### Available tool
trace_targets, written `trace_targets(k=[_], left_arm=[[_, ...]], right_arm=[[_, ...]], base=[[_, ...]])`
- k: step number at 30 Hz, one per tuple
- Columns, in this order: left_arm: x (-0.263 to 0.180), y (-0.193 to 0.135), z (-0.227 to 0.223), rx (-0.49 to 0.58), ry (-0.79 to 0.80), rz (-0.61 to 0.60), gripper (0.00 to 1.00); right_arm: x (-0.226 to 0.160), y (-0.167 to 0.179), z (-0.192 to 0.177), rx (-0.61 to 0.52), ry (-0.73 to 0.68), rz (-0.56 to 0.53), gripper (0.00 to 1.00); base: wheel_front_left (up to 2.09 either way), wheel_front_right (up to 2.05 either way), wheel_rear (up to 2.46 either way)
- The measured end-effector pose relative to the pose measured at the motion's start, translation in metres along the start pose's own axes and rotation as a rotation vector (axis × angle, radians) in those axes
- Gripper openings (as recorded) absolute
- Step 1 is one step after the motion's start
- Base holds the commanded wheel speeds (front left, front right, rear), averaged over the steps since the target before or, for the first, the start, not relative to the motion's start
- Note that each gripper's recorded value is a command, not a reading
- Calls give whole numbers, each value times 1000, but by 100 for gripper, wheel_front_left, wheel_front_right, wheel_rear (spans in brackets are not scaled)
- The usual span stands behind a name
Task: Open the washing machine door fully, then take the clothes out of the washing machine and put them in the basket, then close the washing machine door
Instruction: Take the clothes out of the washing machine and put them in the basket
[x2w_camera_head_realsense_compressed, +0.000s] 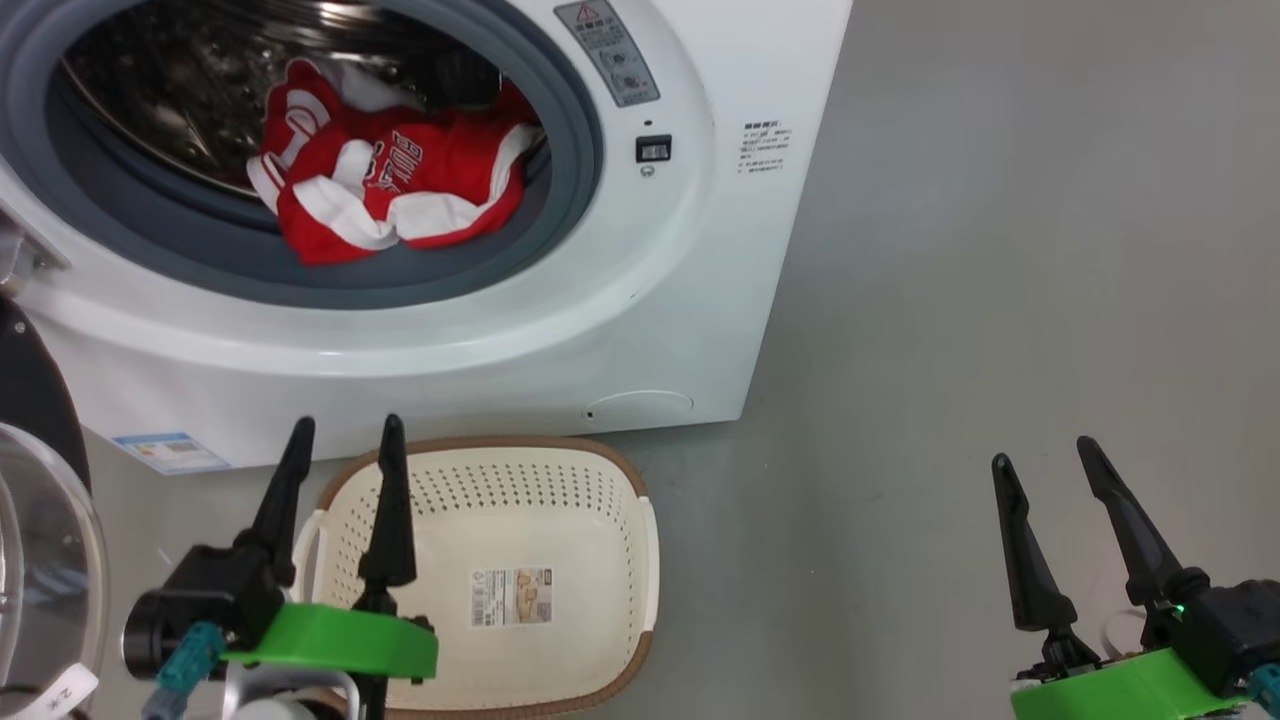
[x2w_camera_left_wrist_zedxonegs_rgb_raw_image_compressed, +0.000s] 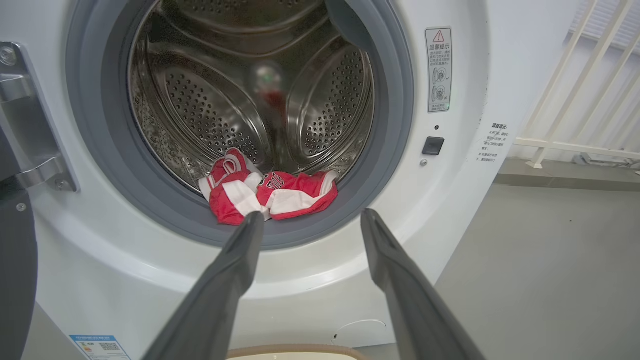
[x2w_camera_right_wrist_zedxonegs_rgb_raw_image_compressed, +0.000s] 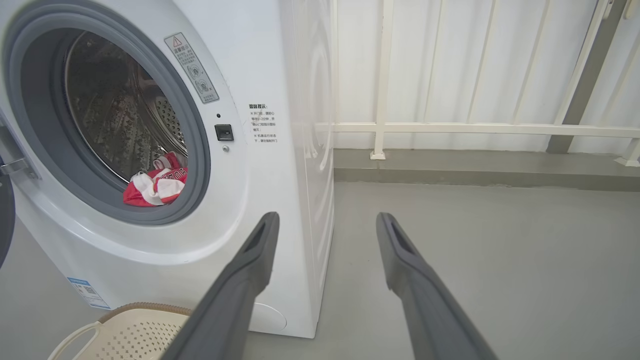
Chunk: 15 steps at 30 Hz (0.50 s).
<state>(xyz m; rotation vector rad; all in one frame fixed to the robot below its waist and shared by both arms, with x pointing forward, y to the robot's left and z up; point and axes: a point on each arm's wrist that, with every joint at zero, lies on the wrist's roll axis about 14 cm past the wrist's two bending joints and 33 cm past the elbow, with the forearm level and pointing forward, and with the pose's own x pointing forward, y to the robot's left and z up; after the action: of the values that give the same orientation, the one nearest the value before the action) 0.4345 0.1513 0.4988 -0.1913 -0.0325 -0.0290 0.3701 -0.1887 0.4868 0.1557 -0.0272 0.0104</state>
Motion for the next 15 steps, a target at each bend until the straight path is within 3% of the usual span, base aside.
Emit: trace_targets(k=[15], left_arm=[[70, 4, -8, 6, -18, -12, 100]], right_arm=[[36, 6, -21, 5, 32, 23, 100]], base=[[0, 0, 0]])
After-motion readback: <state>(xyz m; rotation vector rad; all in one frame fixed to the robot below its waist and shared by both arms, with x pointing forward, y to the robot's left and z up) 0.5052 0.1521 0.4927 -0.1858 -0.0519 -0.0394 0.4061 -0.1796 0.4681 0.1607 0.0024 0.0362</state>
